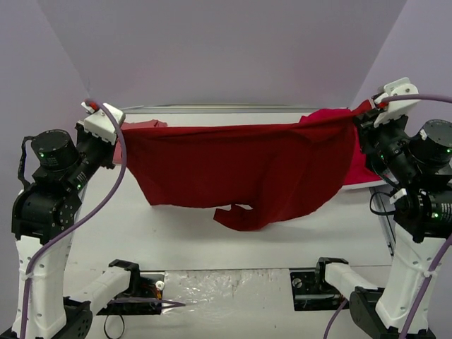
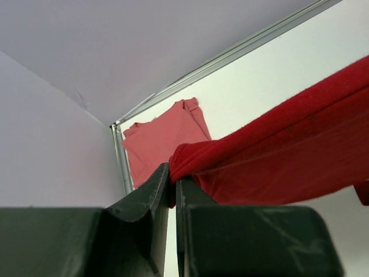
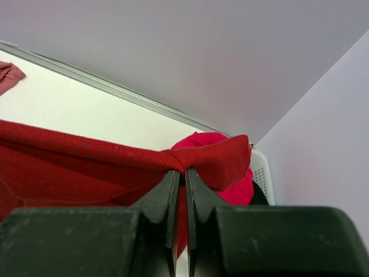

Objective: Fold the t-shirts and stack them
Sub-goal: Flatten out the tshirt

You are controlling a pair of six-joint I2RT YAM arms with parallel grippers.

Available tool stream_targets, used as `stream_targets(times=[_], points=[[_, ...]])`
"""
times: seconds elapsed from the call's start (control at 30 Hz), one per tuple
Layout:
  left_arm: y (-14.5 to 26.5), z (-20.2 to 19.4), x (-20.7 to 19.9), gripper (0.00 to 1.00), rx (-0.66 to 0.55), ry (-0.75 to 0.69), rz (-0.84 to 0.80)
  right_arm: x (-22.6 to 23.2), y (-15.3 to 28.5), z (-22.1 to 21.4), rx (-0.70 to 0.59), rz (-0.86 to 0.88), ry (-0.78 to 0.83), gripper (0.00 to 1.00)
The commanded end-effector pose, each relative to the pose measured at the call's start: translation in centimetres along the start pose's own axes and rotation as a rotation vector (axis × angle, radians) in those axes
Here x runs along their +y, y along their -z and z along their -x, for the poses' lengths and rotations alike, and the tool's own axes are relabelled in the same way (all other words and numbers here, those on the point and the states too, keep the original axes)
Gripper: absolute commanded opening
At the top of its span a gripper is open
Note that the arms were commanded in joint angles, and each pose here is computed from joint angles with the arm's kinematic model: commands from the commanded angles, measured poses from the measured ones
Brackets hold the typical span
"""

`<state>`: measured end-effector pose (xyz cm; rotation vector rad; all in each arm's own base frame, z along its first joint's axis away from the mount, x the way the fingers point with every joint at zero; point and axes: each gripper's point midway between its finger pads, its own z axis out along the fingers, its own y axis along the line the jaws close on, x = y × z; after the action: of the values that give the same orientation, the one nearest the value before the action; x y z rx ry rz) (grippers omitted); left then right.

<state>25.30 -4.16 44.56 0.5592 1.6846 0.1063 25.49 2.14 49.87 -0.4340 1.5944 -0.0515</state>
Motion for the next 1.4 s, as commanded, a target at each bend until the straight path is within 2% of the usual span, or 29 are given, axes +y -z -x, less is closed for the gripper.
stream_targets(times=[0.0,0.13,0.27,0.3,0.37,0.4,0.5,0.53,0.57,0.6,0.63,0.7,0.73,0.8,0.83,0.87,0.9,0.93,0.97,1.03,1.07,1.13,1.17,1.2,1.23,1.27,1.3,1.33,1.37], points=[[-0.7,0.2,0.8,0.02,0.011,0.097,0.041,-2.0,-4.0,-1.6,0.044,-0.054,-0.069,0.0],[-5.2,-2.1,0.8,0.02,0.105,0.109,0.045,-2.2,-11.0,-7.3,0.203,0.007,-0.126,0.0],[-12.6,-5.4,1.1,0.02,0.224,0.125,0.032,-2.7,-17.6,-11.3,0.296,0.044,-0.159,0.0],[-13.9,-5.1,1.9,0.02,0.215,0.135,0.042,-3.4,-18.6,-10.0,0.266,0.039,-0.151,0.0],[-18.1,-7.1,1.8,0.02,0.285,0.157,0.02,-3.4,-22.3,-12.1,0.31,0.057,-0.16,0.0],[-19.1,-5.6,2.7,0.02,0.257,0.162,0.035,-3.6,-23.3,-11.9,0.304,0.057,-0.154,0.0],[-22.7,-6.0,2.8,0.02,0.307,0.203,0.01,-4.9,-26.2,-9.5,0.258,0.012,-0.118,0.0],[-22.3,-1.5,4.2,0.02,0.2,0.212,0.023,-5.2,-27.2,-9.5,0.258,0.0,-0.117,0.0],[-22.8,-0.7,4.3,0.02,0.184,0.235,0.019,-5.8,-26.5,-6.0,0.178,-0.021,-0.102,0.0],[-22.0,0.8,4.7,0.02,0.156,0.249,0.024,-6.0,-26.1,-4.4,0.134,-0.037,-0.086,0.0],[-20.5,4.0,5.5,0.02,0.069,0.263,0.037,-6.7,-24.2,-2.0,0.089,-0.084,-0.066,0.0],[-17.1,7.7,6.6,0.02,-0.034,0.248,0.063,-6.3,-21.8,1.9,0.004,-0.093,-0.048,0.0],[-14.2,10.1,7.3,0.02,-0.105,0.229,0.09,-6.6,-18.8,4.8,-0.065,-0.114,-0.038,0.0],[-11.2,11.6,7.8,0.02,-0.151,0.202,0.112,-7.2,-15.9,6.6,-0.11,-0.156,-0.028,0.0],[-10.7,11.0,7.5,0.02,-0.132,0.181,0.105,-7.3,-13.1,8.3,-0.151,-0.172,-0.021,0.0],[-8.0,11.6,7.3,0.02,-0.16,0.165,0.106,-6.8,-12.9,6.8,-0.112,-0.162,-0.023,0.0],[-7.3,11.0,6.7,0.02,-0.15,0.149,0.09,-6.5,-10.3,7.6,-0.132,-0.172,-0.001,0.0],[-4.1,11.4,6.3,0.02,-0.185,0.101,0.088,-6.0,-9.9,6.5,-0.108,-0.158,0.003,0.0],[-6.1,7.7,4.5,0.02,-0.098,0.063,0.022,-4.7,-9.0,4.0,-0.054,-0.128,0.004,0.0],[-3.5,5.4,2.5,0.02,-0.087,0.011,-0.023,-3.2,-8.2,0.4,0.021,-0.087,0.009,0.0],[-4.7,0.5,-0.3,0.02,0.035,0.011,-0.127,-2.1,-7.5,-1.8,0.075,-0.06,0.007,0.0],[-3.0,-4.0,-2.9,0.05,0.13,-0.047,-0.218,-0.1,-5.4,-7.3,0.184,-0.035,0.003,0.0],[-3.4,-9.1,-5.4,0.1,0.248,-0.053,-0.314,0.7,-4.4,-9.5,0.238,-0.024,-0.003,0.0],[-2.8,-11.2,-7.4,0.27,0.282,-0.07,-0.406,1.9,-2.7,-12.4,0.286,-0.016,-0.009,0.0],[-2.2,-13.3,-8.4,0.29,0.317,-0.107,-0.45,2.5,-1.9,-13.8,0.317,-0.003,0.001,0.0],[-1.3,-15.8,-9.9,0.29,0.386,-0.114,-0.524,3.2,-0.7,-15.5,0.365,0.008,-0.006,0.06],[-0.7,-19.2,-11.9,0.33,0.462,-0.104,-0.607,3.6,0.7,-16.1,0.371,0.005,0.002,0.26],[0.3,-20.8,-12.9,0.72,0.505,-0.127,-0.674,3.8,1.8,-18.1,0.445,0.01,-0.005,0.6],[0.8,-21.8,-13.6,0.76,0.522,-0.142,-0.726,3.4,2.1,-18.5,0.457,-0.003,0.011,0.6]])
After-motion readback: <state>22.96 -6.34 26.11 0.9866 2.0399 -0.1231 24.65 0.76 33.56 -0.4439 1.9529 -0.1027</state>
